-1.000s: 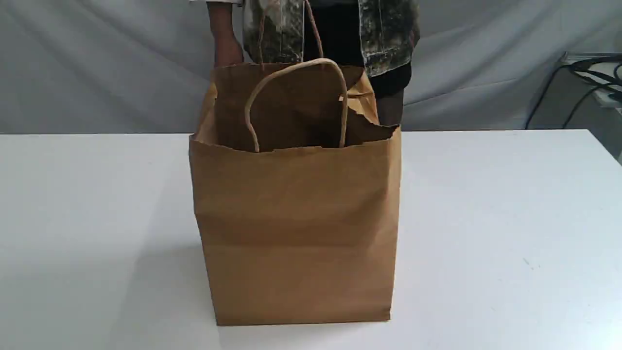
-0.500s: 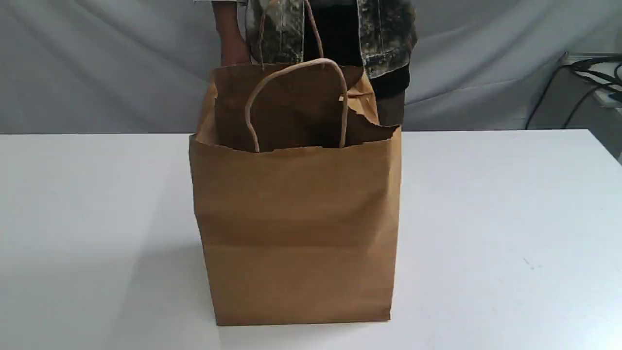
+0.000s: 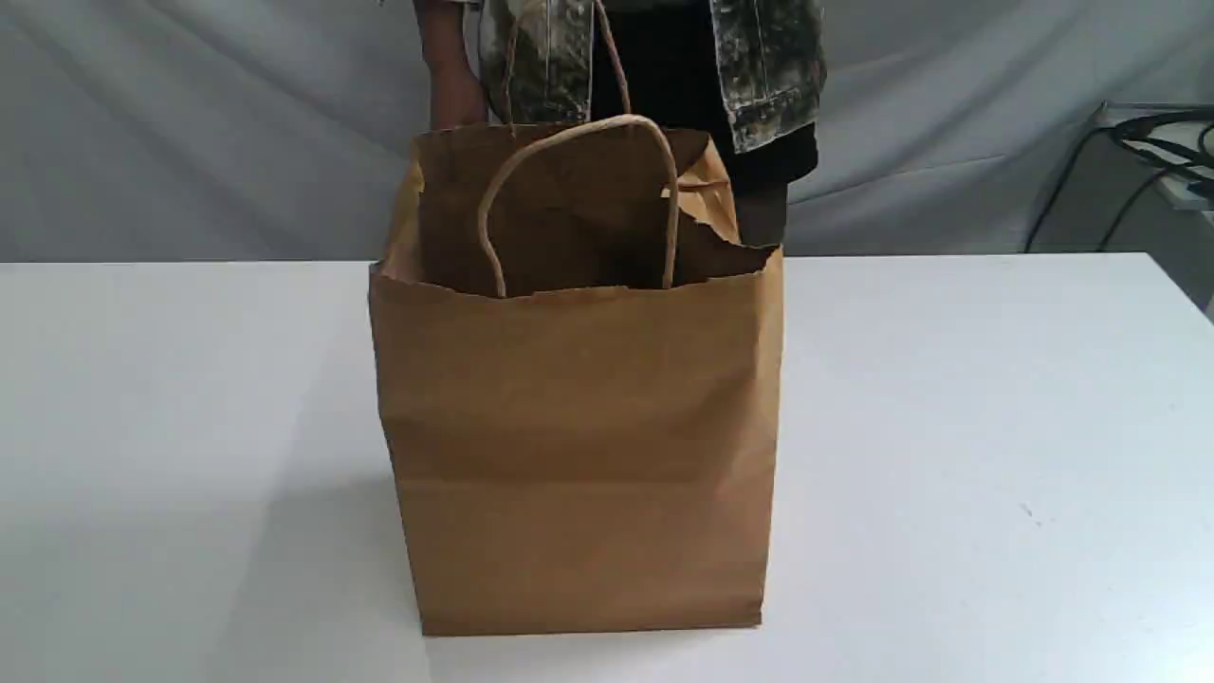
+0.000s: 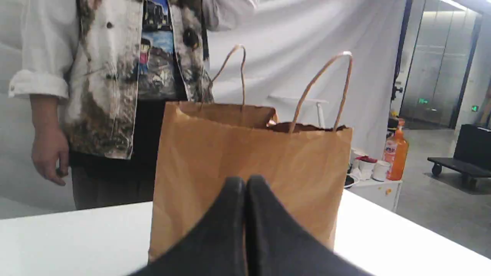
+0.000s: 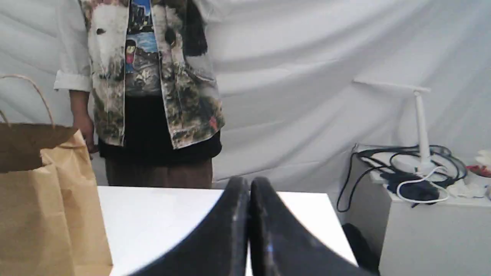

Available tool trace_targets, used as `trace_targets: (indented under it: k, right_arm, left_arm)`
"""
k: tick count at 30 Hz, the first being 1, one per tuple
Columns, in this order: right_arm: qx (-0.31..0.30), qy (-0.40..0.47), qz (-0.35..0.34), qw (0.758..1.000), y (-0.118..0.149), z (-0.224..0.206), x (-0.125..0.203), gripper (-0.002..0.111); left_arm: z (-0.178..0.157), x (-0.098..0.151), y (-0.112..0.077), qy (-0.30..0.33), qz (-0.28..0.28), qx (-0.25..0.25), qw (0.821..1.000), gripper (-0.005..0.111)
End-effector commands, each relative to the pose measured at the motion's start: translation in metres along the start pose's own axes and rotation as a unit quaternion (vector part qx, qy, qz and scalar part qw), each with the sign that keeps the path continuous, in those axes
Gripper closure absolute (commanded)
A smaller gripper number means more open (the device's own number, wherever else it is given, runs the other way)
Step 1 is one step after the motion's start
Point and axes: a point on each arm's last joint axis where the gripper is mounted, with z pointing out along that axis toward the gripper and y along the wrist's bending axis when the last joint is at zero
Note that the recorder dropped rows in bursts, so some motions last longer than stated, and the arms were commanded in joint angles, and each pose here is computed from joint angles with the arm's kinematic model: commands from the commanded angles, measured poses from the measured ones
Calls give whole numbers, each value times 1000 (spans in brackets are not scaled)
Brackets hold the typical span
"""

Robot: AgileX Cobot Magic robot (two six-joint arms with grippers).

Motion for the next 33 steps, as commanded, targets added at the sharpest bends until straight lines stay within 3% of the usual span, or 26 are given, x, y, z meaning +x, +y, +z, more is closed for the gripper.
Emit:
trace_targets:
  k: [1,6,11,14,21,24,33]
  right_arm:
    - [-40,-13,30,999,9,26,14,108]
    - [-68,-100,99,988,16,70,45,108]
    - [-52,-165,147,974,13,97,83,108]
    - [-44,-134,150,979,13,108,110,108]
    - [-41,-73,248,965,13,118,148,108]
    - [-40,-67,238,968,14,118,151,108]
    - [-33,-65,90,993,15,119,152,108]
  left_arm:
    - [0,6,1,9,-10,-1,1000,107]
    - [0,6,1,10,-10,-1,1000,107]
    - [0,6,1,10,-10,-1,1000,107]
    - [0,6,1,10,-10,-1,1000,107]
    - [0,6,1,10,-11,-1,1000,107]
    - [0,6,1,10,-4,-1,1000,107]
    - [0,6,1,10,-3,-1,1000,107]
